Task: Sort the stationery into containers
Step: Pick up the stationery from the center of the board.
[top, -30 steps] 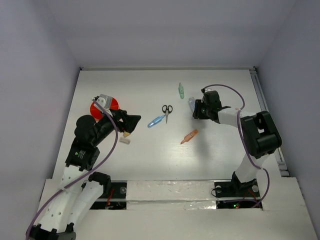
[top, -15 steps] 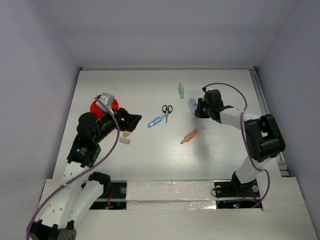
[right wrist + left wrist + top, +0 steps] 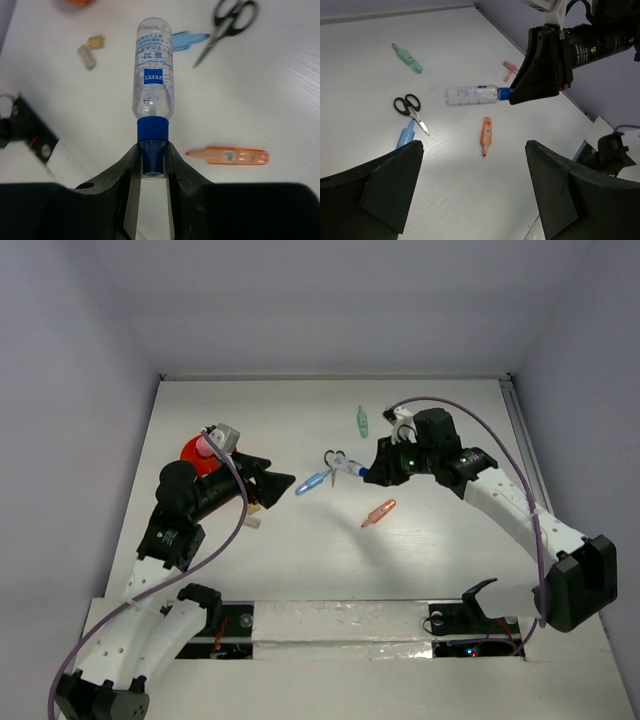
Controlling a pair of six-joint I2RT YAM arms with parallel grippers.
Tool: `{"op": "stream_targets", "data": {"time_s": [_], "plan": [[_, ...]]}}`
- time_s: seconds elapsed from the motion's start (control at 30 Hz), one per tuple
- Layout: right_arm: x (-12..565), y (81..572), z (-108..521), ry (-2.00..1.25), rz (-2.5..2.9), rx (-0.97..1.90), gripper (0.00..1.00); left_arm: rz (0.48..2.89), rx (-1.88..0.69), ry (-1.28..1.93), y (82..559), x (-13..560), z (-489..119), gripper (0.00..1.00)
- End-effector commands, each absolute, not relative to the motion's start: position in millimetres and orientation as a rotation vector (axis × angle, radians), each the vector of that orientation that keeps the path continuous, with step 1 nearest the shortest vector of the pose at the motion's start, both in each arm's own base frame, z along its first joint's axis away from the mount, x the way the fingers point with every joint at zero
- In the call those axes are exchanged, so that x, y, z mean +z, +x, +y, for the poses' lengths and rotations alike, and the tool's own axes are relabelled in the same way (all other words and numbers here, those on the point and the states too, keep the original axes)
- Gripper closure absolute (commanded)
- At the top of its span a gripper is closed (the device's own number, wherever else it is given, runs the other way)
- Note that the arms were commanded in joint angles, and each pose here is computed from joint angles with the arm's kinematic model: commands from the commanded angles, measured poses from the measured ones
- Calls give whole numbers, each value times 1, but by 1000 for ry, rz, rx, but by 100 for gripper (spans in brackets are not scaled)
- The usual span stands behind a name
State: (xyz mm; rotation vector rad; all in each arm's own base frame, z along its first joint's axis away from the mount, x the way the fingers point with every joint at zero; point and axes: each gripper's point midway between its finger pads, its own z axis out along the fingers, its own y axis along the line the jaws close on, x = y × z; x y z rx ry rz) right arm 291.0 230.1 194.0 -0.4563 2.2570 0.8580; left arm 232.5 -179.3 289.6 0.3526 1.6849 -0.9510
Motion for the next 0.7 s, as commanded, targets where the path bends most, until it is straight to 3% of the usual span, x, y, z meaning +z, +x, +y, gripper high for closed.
{"op": "stream_targets", "data": {"time_s": [0.0, 0.4, 0.67], "plan": [[229, 233, 262, -720, 2218, 1058, 100, 1493, -938, 549, 209, 340, -192, 19], [281, 144, 302, -1149, 1913, 1589, 100, 1534, -1044, 951, 158, 311, -248, 10], [283, 126, 314, -1242, 1889, 1682, 100, 1617, -1086, 1114, 143, 285, -277, 9]]}}
